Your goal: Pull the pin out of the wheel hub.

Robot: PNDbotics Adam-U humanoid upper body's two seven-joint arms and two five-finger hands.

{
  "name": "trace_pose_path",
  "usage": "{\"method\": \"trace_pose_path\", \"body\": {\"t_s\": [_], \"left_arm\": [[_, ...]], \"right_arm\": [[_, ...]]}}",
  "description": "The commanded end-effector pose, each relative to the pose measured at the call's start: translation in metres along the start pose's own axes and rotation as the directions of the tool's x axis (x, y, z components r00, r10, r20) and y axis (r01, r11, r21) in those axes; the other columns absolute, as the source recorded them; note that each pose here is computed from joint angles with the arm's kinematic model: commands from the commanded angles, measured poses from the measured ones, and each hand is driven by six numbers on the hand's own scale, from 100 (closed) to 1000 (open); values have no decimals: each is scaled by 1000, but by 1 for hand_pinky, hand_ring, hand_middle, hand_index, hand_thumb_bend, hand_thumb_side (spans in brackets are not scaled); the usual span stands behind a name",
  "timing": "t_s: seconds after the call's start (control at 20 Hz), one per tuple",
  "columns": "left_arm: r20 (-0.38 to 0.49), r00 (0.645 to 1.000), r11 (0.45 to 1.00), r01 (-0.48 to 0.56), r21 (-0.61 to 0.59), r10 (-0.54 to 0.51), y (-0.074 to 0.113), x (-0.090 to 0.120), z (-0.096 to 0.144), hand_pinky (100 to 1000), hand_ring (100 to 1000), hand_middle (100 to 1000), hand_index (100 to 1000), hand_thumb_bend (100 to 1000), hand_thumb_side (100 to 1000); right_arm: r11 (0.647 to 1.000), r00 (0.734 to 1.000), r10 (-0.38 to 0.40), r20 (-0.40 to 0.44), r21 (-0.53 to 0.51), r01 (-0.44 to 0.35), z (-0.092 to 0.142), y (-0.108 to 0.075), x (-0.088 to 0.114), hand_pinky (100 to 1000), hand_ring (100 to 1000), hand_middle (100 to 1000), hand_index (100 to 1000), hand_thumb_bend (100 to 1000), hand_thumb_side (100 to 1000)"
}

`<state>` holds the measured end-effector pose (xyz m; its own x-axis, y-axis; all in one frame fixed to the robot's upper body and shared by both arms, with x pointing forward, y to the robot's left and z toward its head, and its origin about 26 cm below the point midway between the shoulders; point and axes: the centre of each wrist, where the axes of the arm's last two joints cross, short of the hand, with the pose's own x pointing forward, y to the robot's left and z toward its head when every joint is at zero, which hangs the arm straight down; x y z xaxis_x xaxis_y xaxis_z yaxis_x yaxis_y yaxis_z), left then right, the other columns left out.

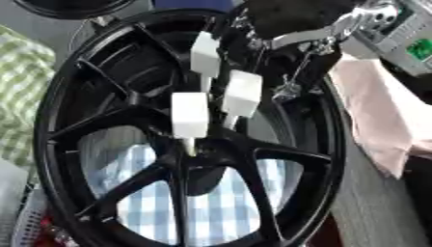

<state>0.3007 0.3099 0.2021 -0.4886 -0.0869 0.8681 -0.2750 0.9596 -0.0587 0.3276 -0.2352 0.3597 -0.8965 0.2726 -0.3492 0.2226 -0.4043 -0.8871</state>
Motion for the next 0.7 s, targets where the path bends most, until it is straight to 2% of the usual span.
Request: {"method": "trace_pose_path", "body": {"t_s": [0.05, 0.7], "left_arm": [[28, 1000, 1000, 7, 1, -7, 3, 8, -2, 671, 633, 613, 729, 507, 649], [28, 1000, 1000, 6, 2, -6, 3, 8, -2, 672, 630, 613, 729, 507, 649]], "right_arm": [[998, 999, 28, 23, 47, -29, 4, -3, -2, 857, 535, 501, 593, 381, 100], [999, 999, 30, 17, 39, -31, 6, -3, -2, 858, 533, 498, 590, 381, 100]]}}
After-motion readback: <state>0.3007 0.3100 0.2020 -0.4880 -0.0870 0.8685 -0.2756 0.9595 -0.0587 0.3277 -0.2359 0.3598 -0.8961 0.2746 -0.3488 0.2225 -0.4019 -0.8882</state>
